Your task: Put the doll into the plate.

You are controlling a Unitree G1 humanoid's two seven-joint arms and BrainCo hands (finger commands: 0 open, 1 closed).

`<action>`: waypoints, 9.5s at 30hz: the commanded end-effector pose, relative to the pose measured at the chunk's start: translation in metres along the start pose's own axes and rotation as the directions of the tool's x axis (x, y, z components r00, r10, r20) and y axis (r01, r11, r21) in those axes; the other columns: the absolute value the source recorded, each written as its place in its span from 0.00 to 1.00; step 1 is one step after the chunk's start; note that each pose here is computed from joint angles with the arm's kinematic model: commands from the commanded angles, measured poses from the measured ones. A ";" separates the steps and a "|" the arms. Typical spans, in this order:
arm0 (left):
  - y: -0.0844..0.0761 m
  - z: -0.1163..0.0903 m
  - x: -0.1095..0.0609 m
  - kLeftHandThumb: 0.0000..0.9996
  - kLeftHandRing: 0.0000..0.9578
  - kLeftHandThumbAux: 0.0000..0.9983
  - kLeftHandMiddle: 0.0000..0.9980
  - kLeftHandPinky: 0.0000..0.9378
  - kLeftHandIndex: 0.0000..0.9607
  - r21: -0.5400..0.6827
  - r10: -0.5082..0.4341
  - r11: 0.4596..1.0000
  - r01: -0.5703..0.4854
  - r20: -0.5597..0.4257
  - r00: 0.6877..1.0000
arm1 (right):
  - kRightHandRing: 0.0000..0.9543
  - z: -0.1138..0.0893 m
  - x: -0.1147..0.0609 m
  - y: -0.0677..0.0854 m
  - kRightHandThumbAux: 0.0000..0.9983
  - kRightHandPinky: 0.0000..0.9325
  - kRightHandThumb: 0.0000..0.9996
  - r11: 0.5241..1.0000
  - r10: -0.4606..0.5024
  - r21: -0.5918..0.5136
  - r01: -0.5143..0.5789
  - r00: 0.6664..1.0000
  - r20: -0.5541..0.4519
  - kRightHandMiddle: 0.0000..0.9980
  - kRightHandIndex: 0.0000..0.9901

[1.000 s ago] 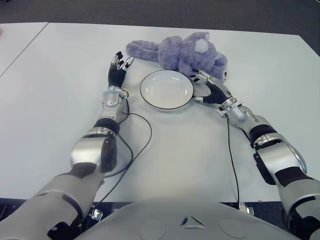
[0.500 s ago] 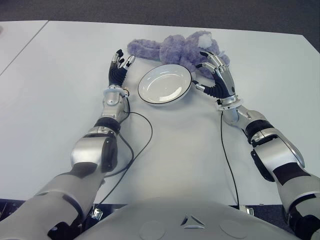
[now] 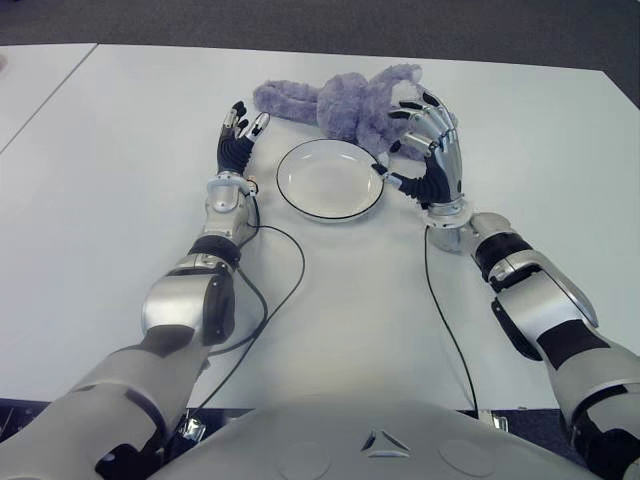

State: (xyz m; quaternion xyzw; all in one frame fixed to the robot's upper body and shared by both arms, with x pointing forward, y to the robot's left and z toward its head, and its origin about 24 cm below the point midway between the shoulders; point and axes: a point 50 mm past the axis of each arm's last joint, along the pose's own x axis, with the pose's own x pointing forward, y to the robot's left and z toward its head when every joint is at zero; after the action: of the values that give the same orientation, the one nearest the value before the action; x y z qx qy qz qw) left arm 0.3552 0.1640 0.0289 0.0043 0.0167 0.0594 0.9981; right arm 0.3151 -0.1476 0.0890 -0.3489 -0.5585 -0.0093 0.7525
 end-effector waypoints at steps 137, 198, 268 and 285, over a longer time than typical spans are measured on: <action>-0.015 -0.097 -0.065 0.00 0.01 0.36 0.00 0.03 0.00 0.049 -0.004 0.998 0.028 -0.427 0.904 | 0.00 -0.074 0.047 -0.005 0.60 0.16 0.55 0.809 0.282 -0.281 -0.517 0.759 -0.586 0.00 0.00; -0.019 -0.097 -0.066 0.00 0.02 0.37 0.02 0.04 0.00 0.094 0.012 0.995 0.031 -0.424 0.906 | 0.00 -0.057 0.018 0.022 0.41 0.01 0.36 0.786 0.444 -0.131 -0.604 0.699 -0.561 0.00 0.00; -0.020 -0.097 -0.066 0.00 0.02 0.38 0.01 0.01 0.00 0.129 0.018 0.991 0.039 -0.416 0.909 | 0.00 -0.082 0.054 -0.009 0.51 0.00 0.27 0.726 0.322 -0.308 -0.615 0.699 -0.639 0.00 0.00; -0.022 -0.097 -0.067 0.00 0.01 0.38 0.00 0.01 0.00 0.108 0.013 0.993 0.036 -0.418 0.909 | 0.00 -0.084 0.057 -0.009 0.56 0.00 0.23 0.716 0.326 -0.287 -0.637 0.668 -0.669 0.00 0.00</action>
State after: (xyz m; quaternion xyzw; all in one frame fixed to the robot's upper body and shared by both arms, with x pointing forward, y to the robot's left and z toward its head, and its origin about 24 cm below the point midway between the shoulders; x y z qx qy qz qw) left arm 0.3567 0.1445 0.0298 0.0599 0.0170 0.0545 0.9966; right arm 0.4005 -0.1802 0.1275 -0.6531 -0.1743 -0.0482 0.7353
